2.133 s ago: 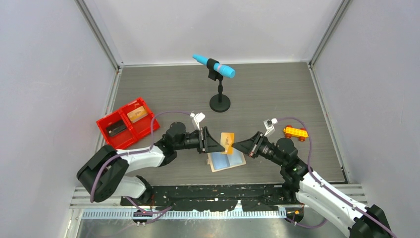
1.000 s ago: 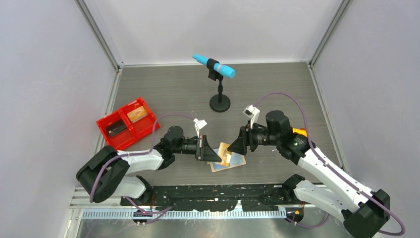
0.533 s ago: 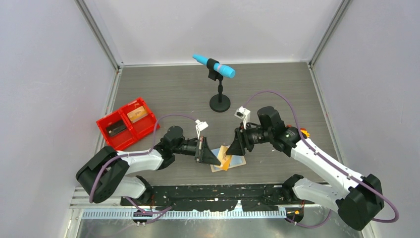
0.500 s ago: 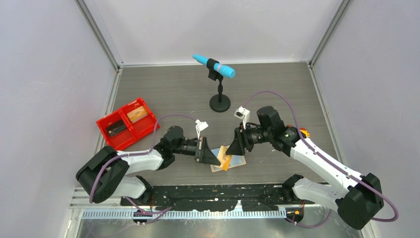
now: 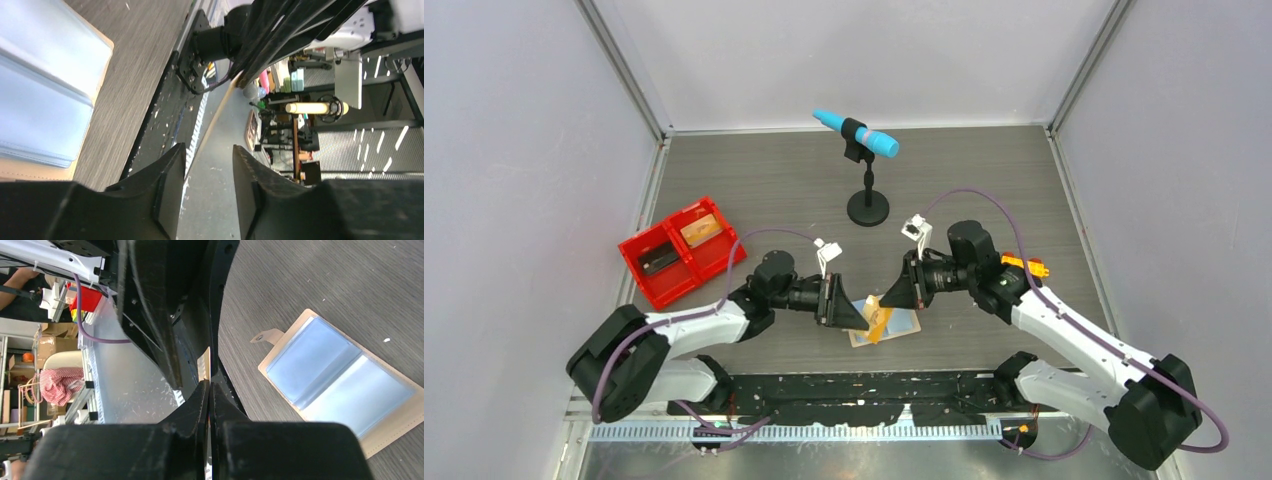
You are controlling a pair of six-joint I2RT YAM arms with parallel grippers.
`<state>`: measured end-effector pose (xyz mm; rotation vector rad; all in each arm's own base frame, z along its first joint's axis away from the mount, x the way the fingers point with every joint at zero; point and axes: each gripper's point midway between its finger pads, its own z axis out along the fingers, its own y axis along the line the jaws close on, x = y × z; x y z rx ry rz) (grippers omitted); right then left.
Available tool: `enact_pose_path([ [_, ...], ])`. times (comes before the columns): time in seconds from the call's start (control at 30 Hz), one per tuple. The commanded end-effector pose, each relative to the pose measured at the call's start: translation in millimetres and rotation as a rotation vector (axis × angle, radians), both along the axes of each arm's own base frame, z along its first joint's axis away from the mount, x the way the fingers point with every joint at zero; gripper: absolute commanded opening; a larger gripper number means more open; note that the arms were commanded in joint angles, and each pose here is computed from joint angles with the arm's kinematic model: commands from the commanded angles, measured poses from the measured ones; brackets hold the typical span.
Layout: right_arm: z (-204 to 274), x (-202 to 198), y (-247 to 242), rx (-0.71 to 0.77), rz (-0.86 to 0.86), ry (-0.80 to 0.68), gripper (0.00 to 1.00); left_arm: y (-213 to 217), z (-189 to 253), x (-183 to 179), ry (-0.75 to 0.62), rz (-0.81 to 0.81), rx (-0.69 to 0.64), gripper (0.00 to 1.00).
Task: Take the credit cards out of the card holder
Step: Place the credit card in the storage box.
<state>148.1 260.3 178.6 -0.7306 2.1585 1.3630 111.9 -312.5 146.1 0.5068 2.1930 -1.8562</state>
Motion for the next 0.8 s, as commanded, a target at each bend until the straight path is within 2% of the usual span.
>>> enact_pose_path([
  [0.0, 21.9, 10.5, 6.1, 0.116, -0.079, -0.046, 0.05, 0.3, 32.4, 25.1, -0.132, 0.097, -0.031, 0.46],
  [0.1, 28.0, 16.3, 5.9, 0.148, -0.127, -0.059, 0.05, 5.6, 44.5, 35.2, -0.171, 0.154, -0.036, 0.55],
  [0.3, 47.2, 26.0, 5.5, 0.264, -0.226, -0.083, 0.05, 16.8, 55.6, 52.2, -0.225, 0.280, -0.022, 0.62],
  [0.6, 72.6, 38.1, 4.5, 0.441, -0.342, -0.047, 0.05, 34.0, 63.8, 61.3, -0.226, 0.437, -0.031, 0.63],
  [0.77, 67.3, 40.7, 1.5, 0.495, -0.392, 0.000, 0.05, 40.4, 72.3, 62.3, -0.198, 0.499, -0.085, 0.63],
])
